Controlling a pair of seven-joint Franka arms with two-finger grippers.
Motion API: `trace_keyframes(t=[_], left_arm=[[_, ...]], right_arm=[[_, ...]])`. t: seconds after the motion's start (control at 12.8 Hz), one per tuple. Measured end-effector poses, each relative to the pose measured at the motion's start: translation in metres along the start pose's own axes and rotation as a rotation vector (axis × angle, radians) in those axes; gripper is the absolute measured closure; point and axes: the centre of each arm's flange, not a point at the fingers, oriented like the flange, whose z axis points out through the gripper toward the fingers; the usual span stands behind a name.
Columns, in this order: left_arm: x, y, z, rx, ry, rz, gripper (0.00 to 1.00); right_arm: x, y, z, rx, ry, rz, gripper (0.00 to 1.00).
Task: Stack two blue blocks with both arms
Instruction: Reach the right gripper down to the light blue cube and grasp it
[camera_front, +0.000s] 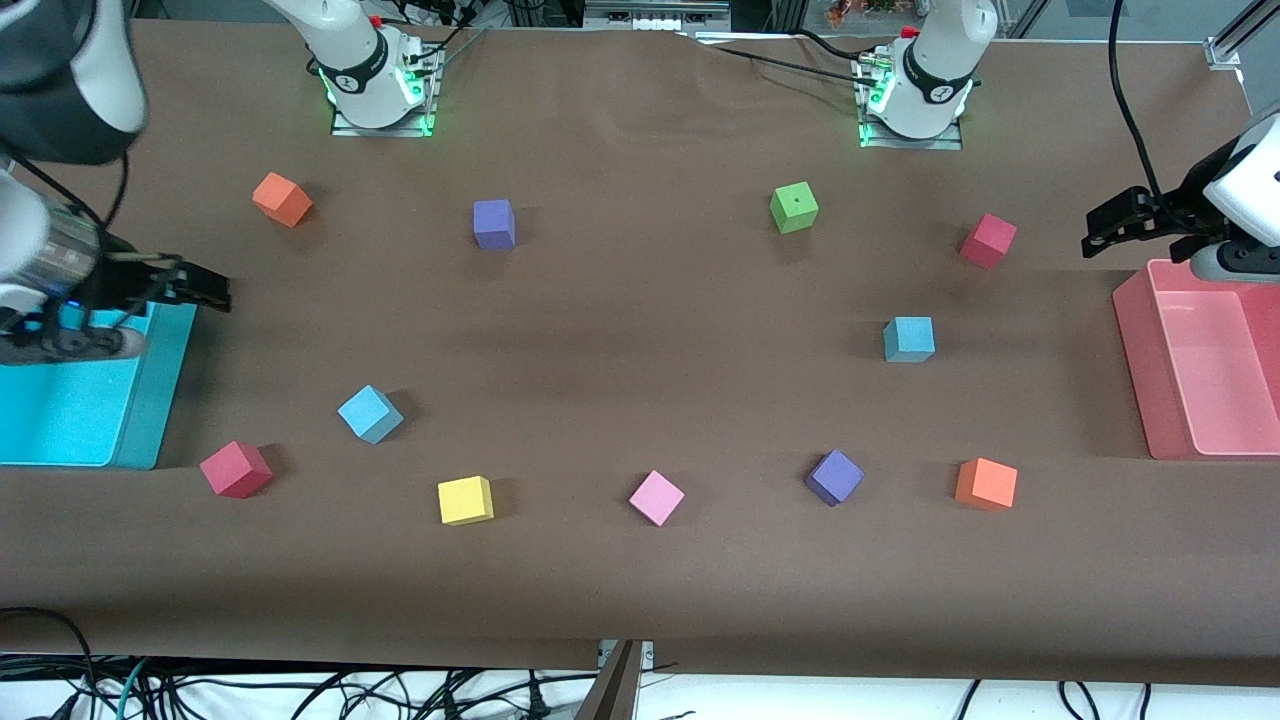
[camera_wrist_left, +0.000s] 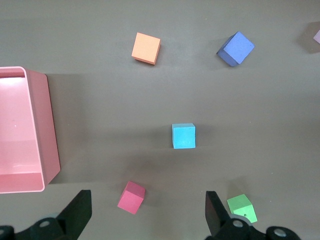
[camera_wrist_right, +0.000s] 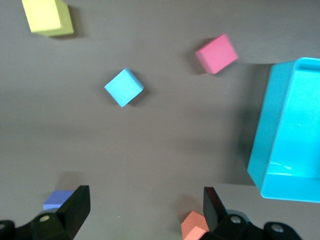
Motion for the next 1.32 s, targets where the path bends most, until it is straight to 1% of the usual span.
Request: trace_keyframes(t=[0.08, 0.23, 0.39, 0.47, 0.62, 0.86, 1.01, 1.32], left_arm=[[0.0, 0.0, 0.0, 0.0, 0.0, 0.0, 0.0], [0.0, 0.0, 0.0, 0.0, 0.0, 0.0, 0.0], [0.0, 0.0, 0.0, 0.0, -0.001, 0.0, 0.0], [0.0, 0.0, 0.0, 0.0, -0.001, 0.0, 0.0], [0.0, 0.0, 0.0, 0.0, -0.001, 0.0, 0.0], [0.0, 0.0, 0.001, 0.0, -0.001, 0.0, 0.0], [0.0, 0.0, 0.001, 0.0, -0.001, 0.0, 0.0], [0.0, 0.0, 0.001, 0.0, -0.001, 0.0, 0.0]], right_arm=[[0.009, -0.012, 0.019, -0.005, -0.032, -0.028, 0.0], [0.028, -0.027, 0.06, -0.01, -0.084, -0.14, 0.0], [0.045, -0.029, 0.097, -0.01, -0.108, -0.235, 0.0], [0.052, -0.03, 0.11, -0.01, -0.11, -0.275, 0.0], [0.063, -0.031, 0.132, -0.012, -0.099, -0.364, 0.0], [0.078, -0.04, 0.166, -0.014, -0.05, -0.52, 0.0], [0.081, -0.048, 0.192, -0.014, -0.031, -0.573, 0.0], [0.08, -0.069, 0.24, -0.014, 0.013, -0.623, 0.0]])
